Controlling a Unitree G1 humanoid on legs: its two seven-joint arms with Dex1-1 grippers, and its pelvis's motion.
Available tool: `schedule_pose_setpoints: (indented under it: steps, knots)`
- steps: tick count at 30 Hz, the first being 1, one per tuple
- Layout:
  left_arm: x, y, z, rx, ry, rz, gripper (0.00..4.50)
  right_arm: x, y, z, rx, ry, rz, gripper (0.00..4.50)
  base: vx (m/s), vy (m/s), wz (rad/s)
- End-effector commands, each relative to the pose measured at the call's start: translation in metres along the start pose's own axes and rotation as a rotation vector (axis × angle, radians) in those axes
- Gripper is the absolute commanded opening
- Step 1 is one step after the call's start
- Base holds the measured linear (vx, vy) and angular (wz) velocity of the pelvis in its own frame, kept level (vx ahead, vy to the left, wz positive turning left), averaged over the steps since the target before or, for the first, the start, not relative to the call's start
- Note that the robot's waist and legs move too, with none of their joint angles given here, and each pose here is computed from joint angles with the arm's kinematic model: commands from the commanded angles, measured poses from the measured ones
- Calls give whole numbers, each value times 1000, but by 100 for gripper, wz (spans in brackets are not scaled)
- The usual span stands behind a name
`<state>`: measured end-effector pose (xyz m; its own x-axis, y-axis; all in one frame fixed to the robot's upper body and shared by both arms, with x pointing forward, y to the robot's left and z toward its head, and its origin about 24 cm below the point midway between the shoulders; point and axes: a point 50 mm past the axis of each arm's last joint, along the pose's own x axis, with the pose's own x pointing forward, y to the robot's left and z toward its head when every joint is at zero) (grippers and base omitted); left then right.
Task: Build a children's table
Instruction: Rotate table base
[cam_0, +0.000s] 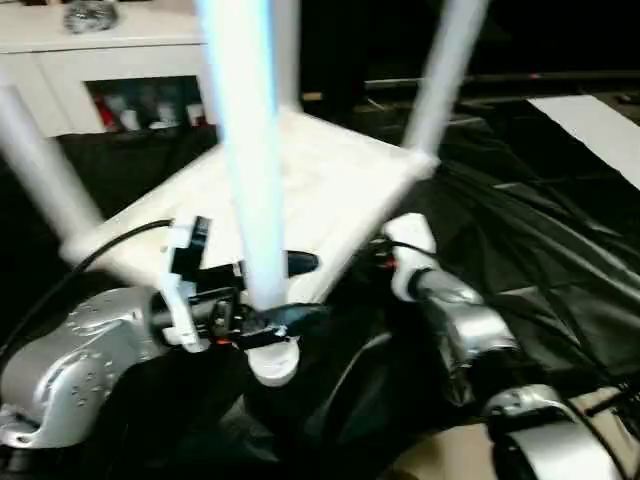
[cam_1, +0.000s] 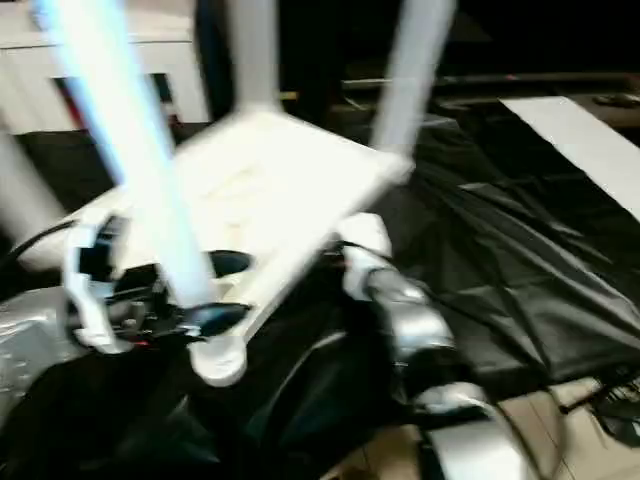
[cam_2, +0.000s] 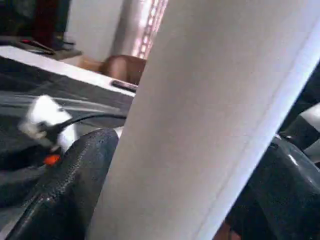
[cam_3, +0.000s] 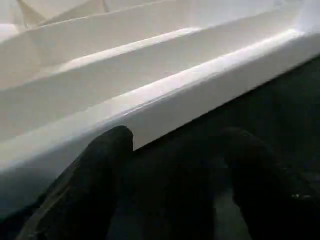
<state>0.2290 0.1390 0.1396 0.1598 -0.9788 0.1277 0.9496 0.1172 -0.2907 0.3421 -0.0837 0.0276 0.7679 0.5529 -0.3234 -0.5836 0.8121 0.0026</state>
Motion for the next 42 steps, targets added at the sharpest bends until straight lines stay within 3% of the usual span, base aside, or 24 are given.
schedule_pose_setpoints:
  steps: [1, 8, 11, 17, 21, 25, 27, 30, 36, 42]
  knots:
    - [16, -9, 2, 1, -8, -89, 440, 12, 25, 16, -50, -50, 117, 328, 0, 0, 0]
    - [33, 0, 0, 24, -33, -71, 440, 18, 33, 19, -64, -53, 151, 328, 0, 0, 0]
    - [46, 20, -1, 88, -6, 40, 440, 18, 26, 18, -81, -42, 116, 328, 0, 0, 0]
    - [46, 52, -3, 191, 90, 233, 440, 7, -8, 16, -66, -43, -14, 328, 0, 0, 0]
    - [40, 57, -13, 244, 197, 239, 440, -9, -32, 13, -63, -55, -30, 328, 0, 0, 0]
    - [27, 56, -31, 265, 344, 225, 440, -28, -42, 11, -144, -42, 67, 328, 0, 0, 0]
    - [24, 56, -36, 245, 365, 214, 440, -33, -43, 12, -160, -43, 99, 328, 0, 0, 0]
    - [15, 54, -45, 195, 422, 194, 403, -48, -43, 16, -190, -43, 203, 328, 0, 0, 0]
    - [-4, 55, -57, 214, 546, 140, 364, -82, -39, 16, -273, 8, 425, 328, 0, 0, 0]
    - [-16, 60, -63, 213, 643, 159, 326, -101, -33, 19, -287, 36, 516, 328, 0, 0, 0]
